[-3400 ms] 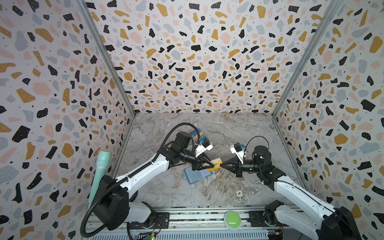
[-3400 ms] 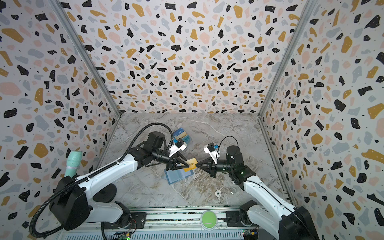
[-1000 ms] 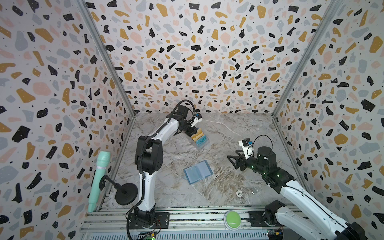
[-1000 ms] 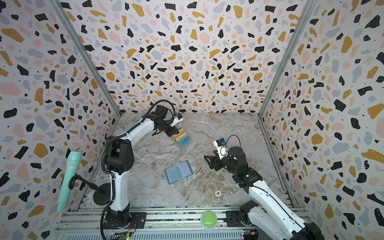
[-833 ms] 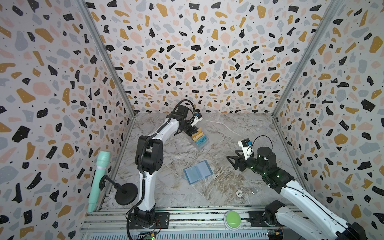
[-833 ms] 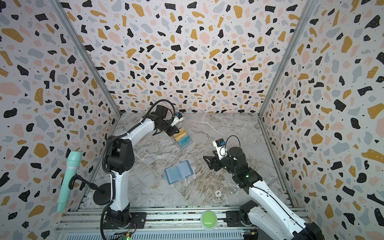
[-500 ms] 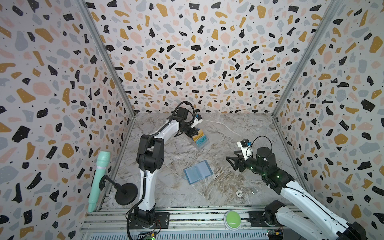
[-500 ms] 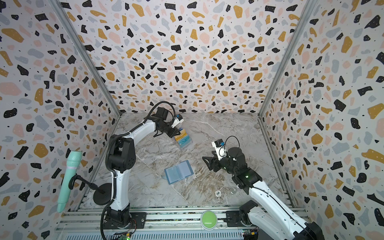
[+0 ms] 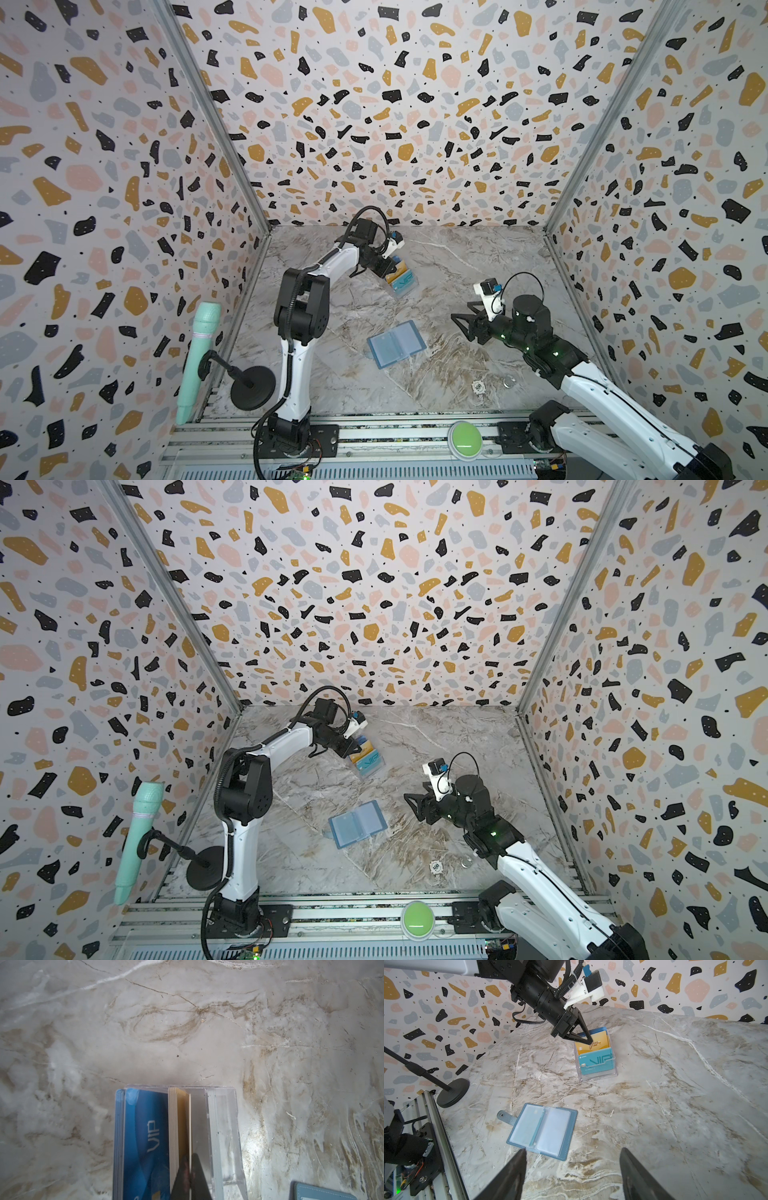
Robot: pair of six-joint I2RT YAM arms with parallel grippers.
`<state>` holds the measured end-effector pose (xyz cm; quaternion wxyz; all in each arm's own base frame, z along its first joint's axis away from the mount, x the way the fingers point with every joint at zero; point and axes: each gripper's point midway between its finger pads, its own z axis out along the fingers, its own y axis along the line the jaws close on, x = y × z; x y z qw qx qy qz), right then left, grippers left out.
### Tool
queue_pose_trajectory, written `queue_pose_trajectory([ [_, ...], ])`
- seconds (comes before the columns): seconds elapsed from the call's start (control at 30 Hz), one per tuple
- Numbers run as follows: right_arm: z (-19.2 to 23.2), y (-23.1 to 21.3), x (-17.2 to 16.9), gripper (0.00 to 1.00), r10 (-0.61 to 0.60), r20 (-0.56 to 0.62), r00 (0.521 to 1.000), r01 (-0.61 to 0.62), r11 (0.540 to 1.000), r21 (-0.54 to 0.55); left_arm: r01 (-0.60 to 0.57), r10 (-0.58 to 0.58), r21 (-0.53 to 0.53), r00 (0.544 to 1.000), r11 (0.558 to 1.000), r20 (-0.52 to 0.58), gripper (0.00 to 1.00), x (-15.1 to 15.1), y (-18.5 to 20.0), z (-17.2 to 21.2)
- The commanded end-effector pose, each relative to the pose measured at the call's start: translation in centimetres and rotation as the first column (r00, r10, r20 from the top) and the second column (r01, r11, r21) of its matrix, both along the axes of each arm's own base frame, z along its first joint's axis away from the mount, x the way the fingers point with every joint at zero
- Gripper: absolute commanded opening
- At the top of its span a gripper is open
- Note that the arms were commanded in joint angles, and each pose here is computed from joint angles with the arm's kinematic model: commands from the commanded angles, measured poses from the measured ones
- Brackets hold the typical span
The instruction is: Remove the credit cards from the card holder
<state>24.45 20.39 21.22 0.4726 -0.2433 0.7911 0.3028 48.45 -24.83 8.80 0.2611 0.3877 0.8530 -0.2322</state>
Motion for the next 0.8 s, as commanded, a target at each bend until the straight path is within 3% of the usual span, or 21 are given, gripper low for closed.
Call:
queue_pose_trajectory([
  [0.0,0.6,-0.1,-0.1,0.71,-0.002,0.03,1.0,0.002,1.0,0.005,-0.023,0.023,0.012,1.0,1.0,0.007,0.02,0.5,0.6,-0.8],
  [0.27,0.5,-0.1,-0.1,0.71,-0.003,0.028,1.0,0.003,1.0,0.001,-0.013,0.013,-0.015,1.0,1.0,0.0,0.19,0.4,0.2,-0.7],
  [0.47,0.5,-0.1,-0.1,0.71,-0.006,0.03,1.0,0.006,1.0,0.0,-0.005,0.005,-0.035,1.0,0.999,0.009,0.24,0.3,0.0,0.2],
  [0.77,0.2,0.0,0.0,0.71,-0.003,0.02,1.0,0.003,1.0,-0.007,-0.061,0.069,-0.079,0.992,0.995,0.105,0.31,0.9,0.3,5.3],
])
